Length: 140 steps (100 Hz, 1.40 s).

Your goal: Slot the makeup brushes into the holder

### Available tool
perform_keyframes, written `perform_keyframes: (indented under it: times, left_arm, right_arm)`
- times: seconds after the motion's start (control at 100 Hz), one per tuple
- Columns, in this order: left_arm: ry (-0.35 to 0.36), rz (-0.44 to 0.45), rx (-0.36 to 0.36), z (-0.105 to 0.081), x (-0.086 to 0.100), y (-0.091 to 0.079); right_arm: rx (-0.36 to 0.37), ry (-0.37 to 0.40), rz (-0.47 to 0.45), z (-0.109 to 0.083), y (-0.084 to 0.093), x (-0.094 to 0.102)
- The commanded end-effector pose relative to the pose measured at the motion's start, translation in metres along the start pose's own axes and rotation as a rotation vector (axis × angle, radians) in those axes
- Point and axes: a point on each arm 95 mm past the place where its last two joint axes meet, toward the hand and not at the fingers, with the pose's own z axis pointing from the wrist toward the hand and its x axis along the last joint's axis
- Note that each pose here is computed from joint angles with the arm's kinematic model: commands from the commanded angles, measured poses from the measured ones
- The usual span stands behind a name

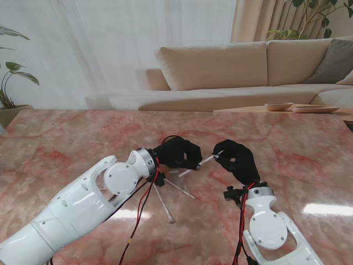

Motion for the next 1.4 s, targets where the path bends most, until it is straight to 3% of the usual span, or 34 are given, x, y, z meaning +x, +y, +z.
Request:
perform_keyframes:
  times: [0.0, 0.33, 0.52, 0.7, 1.1, 1.39]
  left_arm:
    - [0.006, -0.005, -0.006, 0.001, 0.001, 0.003]
    - [0.015, -0.008, 0.013, -0.001, -0.003, 0.001]
    - [0.012, -0.033, 0.075, -0.004, -0.005, -0.002]
    - [0.004, -0.046, 0.168, -0.007, -0.009, -0.010]
    - [-0.050, -0.104, 0.482, -0.016, -0.023, -0.029]
    - [-0.130, -0.250, 0.605, -0.017, -0.048, -0.030]
  right_arm:
    - [0.017, -0.015, -0.001, -0.004, -0.002, -0.006]
    - [0.056, 0.020, -0.015, -0.004, 0.000, -0.005]
    - [0.076, 0.030, -0.021, -0.003, 0.002, -0.006]
    - [0.064, 0.021, -0.034, -0.004, 0.005, -0.007]
    - [0.054, -0.048, -0.058, -0.011, 0.008, -0.024]
    - [0.068, -0.074, -0.046, -0.012, 0.003, -0.034]
